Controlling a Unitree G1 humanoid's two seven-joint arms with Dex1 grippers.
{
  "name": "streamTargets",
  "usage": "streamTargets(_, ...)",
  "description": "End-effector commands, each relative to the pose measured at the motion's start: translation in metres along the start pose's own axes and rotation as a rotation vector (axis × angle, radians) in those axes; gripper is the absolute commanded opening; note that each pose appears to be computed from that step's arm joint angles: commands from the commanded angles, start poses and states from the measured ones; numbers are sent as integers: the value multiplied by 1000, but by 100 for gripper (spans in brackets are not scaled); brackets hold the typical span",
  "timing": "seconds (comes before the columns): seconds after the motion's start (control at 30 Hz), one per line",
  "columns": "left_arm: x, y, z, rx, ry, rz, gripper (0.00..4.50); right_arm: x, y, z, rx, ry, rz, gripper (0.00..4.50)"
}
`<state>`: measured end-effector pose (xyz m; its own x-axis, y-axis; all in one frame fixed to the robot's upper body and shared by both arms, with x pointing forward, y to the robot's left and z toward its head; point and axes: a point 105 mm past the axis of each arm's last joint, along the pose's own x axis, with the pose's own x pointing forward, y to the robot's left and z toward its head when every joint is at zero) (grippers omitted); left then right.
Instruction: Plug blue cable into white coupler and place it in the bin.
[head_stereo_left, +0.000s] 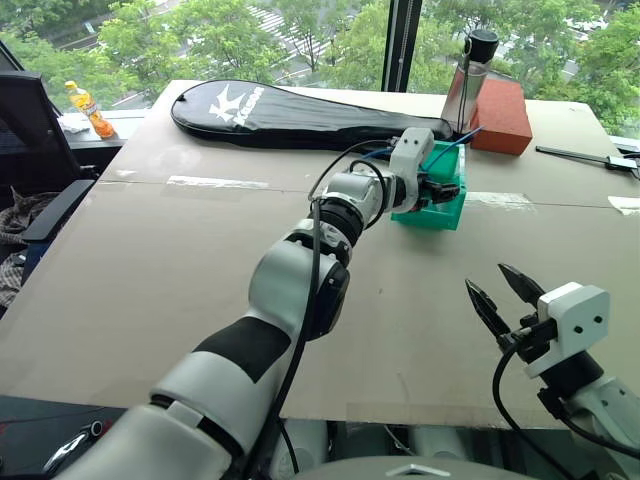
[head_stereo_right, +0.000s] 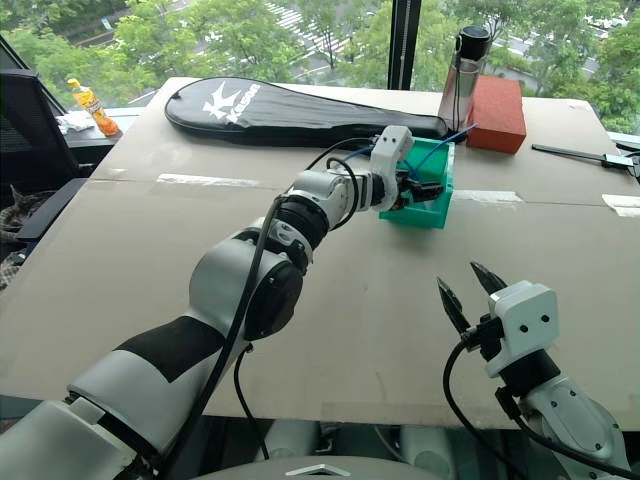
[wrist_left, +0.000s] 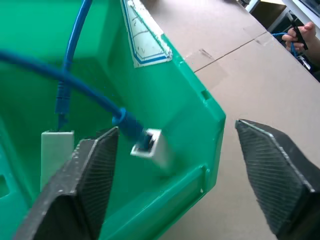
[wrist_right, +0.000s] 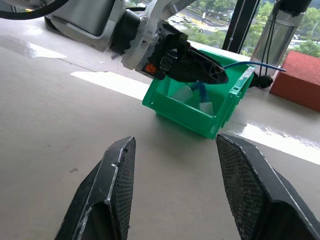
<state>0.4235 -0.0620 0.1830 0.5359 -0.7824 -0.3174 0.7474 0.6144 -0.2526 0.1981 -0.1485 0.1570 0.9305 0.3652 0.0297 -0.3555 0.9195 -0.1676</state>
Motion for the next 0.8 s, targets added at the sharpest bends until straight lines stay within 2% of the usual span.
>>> streamTargets(0.03,-10,-7,20,-13,-10,-66,448,-1,3,13,-17,-49,2,242)
streamTargets(0.17,-25,0,20,-29,41,-111,448,0,3,12,-17,-43,12,242)
streamTargets(0.27,-40,7,21,6,25,-170,448,1,1,12,-18,-41,15,242)
streamTargets(0.4,-77,10,16,132,-151,-225,448,1,-6,11,-21,-41,7,242)
streamTargets(0.5,-110,15,-8,214,-199,-210,450,1,-18,13,-26,-56,-16,321)
streamTargets(0.57,-134,25,-31,171,-216,-183,450,0,-23,11,-19,-50,-2,415)
streamTargets(0.6,-145,28,-39,141,-232,-179,450,0,-25,10,-20,-44,7,445)
streamTargets(0.7,-181,36,-82,207,-207,-109,450,-2,-33,9,-33,-26,54,445)
streamTargets(0.8,-205,41,-114,246,-165,-48,450,-8,-41,6,-33,4,101,445)
